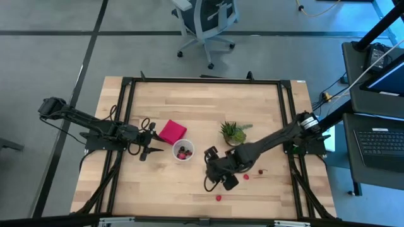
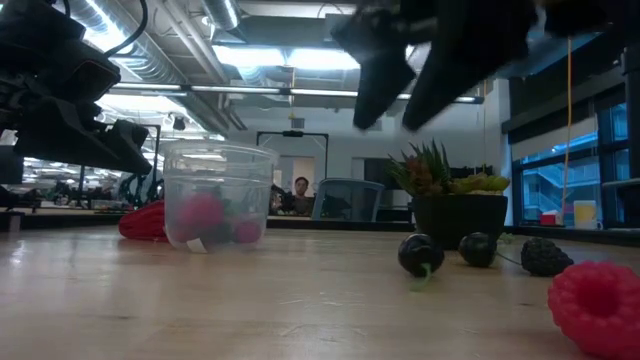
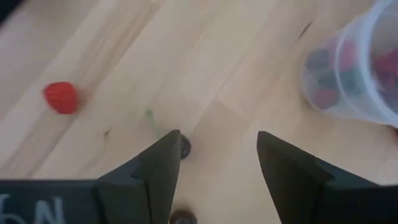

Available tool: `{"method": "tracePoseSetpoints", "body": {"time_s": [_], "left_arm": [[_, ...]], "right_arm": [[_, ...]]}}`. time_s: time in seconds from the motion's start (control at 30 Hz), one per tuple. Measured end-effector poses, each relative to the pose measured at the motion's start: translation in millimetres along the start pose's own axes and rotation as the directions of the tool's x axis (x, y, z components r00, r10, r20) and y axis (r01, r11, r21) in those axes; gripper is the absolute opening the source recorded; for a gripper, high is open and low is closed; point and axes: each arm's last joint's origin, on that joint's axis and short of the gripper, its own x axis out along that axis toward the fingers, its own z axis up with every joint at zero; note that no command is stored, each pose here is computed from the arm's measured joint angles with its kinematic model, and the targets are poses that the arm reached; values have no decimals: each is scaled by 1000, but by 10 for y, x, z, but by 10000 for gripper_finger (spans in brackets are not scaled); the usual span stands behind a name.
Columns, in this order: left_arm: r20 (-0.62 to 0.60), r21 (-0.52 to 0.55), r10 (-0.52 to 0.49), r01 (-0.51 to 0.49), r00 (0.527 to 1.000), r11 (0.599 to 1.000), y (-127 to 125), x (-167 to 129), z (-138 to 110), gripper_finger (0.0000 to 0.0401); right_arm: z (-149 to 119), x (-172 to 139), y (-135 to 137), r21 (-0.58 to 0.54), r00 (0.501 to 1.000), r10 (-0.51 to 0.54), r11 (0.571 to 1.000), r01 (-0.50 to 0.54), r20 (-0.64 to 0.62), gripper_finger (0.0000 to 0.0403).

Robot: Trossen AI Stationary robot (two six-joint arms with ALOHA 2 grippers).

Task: Pick and placing Produce into tupperware
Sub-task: Put the black cherry into the container

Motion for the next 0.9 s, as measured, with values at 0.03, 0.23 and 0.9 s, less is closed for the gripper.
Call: {"method": "tracePoseSetpoints", "body": {"time_s": [0.03,0.23,0.9], "left_arm": [[0,0,0,0,1000,1000,0,0,0,192],[0,-1,0,0,1000,1000,0,0,1,192],[1,-1,0,0,1000,1000,0,0,0,192]], "right_arm": [[-33,50,17,-2,1000,-5,1000,5,5,213],[-227,288,86,5,999,-11,1000,11,35,213],[-581,639,265,20,980,100,994,-105,173,213]]}}
